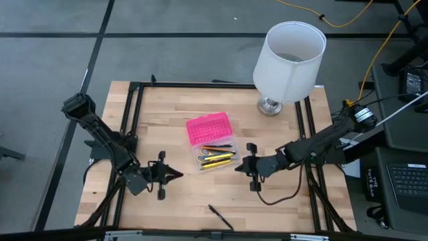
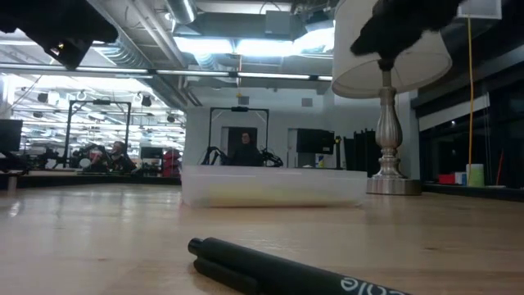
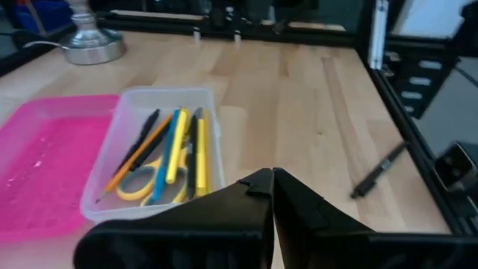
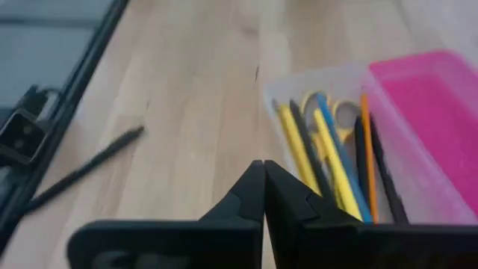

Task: Pick & place school supplies into a supply box
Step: Put the black pen into the pink supply box

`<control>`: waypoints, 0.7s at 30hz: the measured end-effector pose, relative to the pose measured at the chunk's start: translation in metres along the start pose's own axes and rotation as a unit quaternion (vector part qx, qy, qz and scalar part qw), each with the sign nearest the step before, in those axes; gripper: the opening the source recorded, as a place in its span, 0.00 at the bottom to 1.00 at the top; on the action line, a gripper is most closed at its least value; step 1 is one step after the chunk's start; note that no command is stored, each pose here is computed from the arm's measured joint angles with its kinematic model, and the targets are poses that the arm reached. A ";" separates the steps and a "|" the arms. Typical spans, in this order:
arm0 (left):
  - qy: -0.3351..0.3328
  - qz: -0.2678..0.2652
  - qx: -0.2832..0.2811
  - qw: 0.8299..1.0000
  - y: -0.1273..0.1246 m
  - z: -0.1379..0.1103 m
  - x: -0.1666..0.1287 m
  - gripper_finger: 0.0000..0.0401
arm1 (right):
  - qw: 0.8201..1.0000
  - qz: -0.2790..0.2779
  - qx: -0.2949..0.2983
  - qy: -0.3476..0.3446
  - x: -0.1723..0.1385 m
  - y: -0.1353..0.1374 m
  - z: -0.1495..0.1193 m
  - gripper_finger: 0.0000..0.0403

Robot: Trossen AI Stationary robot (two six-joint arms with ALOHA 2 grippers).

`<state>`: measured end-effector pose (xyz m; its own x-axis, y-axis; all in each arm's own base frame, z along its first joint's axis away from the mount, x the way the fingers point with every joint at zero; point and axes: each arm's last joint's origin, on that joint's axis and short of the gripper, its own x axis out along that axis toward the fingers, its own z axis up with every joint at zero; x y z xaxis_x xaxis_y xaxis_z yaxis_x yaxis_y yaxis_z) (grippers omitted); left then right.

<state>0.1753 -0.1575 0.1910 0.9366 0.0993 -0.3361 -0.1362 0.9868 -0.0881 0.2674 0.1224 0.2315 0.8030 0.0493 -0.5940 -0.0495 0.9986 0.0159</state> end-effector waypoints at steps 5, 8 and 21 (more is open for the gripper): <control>-0.009 0.016 0.005 1.000 0.001 0.000 0.000 0.01 | 0.997 0.021 0.050 0.049 -0.014 0.021 0.024 0.02; -0.007 0.015 0.024 1.000 0.001 0.000 0.000 0.01 | 0.996 0.035 0.026 0.072 -0.009 0.049 0.027 0.01; -0.007 0.019 0.090 0.996 0.001 0.000 0.000 0.01 | 0.972 -0.016 0.085 0.218 0.043 0.123 0.046 0.03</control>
<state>0.1753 -0.1562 0.1912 0.9368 0.1370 -0.3218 -0.1120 0.9892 0.0950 0.3233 0.2483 0.2443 0.4717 0.0427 -0.8807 0.0997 0.9898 0.1014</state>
